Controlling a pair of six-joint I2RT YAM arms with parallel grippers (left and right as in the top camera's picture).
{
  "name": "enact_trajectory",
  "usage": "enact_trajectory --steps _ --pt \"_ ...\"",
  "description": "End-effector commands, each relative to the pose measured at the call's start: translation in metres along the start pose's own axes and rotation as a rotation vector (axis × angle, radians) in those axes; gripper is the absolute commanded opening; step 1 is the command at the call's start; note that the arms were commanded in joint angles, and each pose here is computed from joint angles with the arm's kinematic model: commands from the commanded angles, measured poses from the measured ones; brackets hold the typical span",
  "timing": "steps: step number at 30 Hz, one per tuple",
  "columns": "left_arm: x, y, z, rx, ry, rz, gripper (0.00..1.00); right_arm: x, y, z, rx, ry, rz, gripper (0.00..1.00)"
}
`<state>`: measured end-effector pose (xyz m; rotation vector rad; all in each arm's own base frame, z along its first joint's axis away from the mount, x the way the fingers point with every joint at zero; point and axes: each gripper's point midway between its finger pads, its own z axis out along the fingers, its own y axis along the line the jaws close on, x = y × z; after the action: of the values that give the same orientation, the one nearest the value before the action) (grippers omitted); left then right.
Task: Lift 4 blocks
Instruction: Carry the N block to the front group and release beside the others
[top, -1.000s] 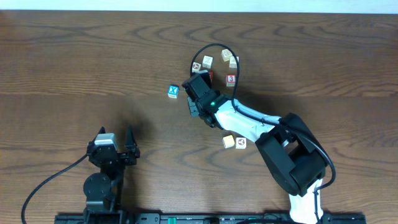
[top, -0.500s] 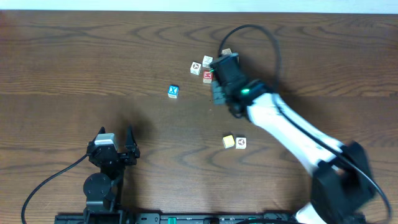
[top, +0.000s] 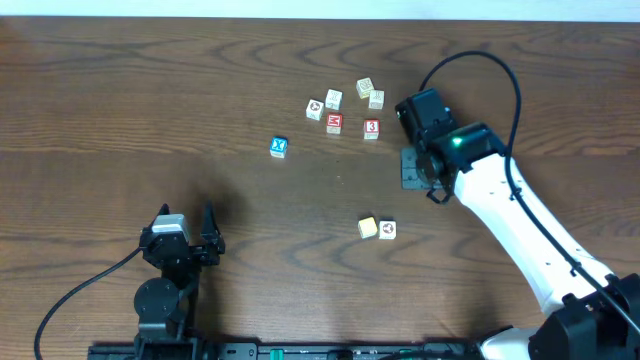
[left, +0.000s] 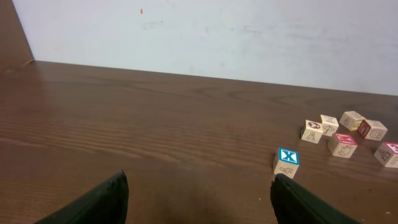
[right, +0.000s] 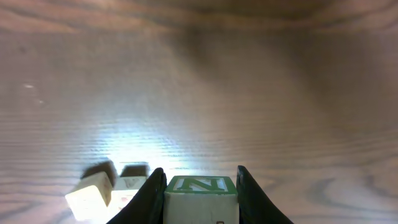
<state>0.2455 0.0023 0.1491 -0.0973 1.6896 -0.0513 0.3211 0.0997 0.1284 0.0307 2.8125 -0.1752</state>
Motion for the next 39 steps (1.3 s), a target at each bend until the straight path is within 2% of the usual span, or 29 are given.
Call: enact_trajectory --steps 1,9,14,16,18,27,39 --pt "0.018 0.004 0.001 -0.022 0.057 -0.009 0.74 0.024 -0.002 0.017 0.018 0.053 0.041 0.08" --pt "0.018 0.004 0.001 -0.022 0.057 -0.009 0.73 0.080 0.013 0.064 -0.072 0.172 0.080 0.07" --pt "0.018 0.004 0.001 -0.022 0.057 -0.009 0.74 0.102 0.017 0.086 -0.083 0.171 0.066 0.06" --pt "0.018 0.004 0.001 -0.022 0.057 -0.009 0.74 0.109 0.022 0.096 -0.099 0.149 0.056 0.08" --pt "0.018 0.004 0.001 -0.022 0.057 -0.009 0.73 0.112 0.025 0.100 -0.109 0.138 0.087 0.12" --pt "0.018 0.004 0.001 -0.022 0.057 -0.009 0.74 0.097 0.039 0.101 -0.154 0.064 0.090 0.15" --pt "0.018 0.004 0.001 -0.022 0.057 -0.009 0.74 0.109 0.033 0.101 -0.131 0.109 0.081 0.17"
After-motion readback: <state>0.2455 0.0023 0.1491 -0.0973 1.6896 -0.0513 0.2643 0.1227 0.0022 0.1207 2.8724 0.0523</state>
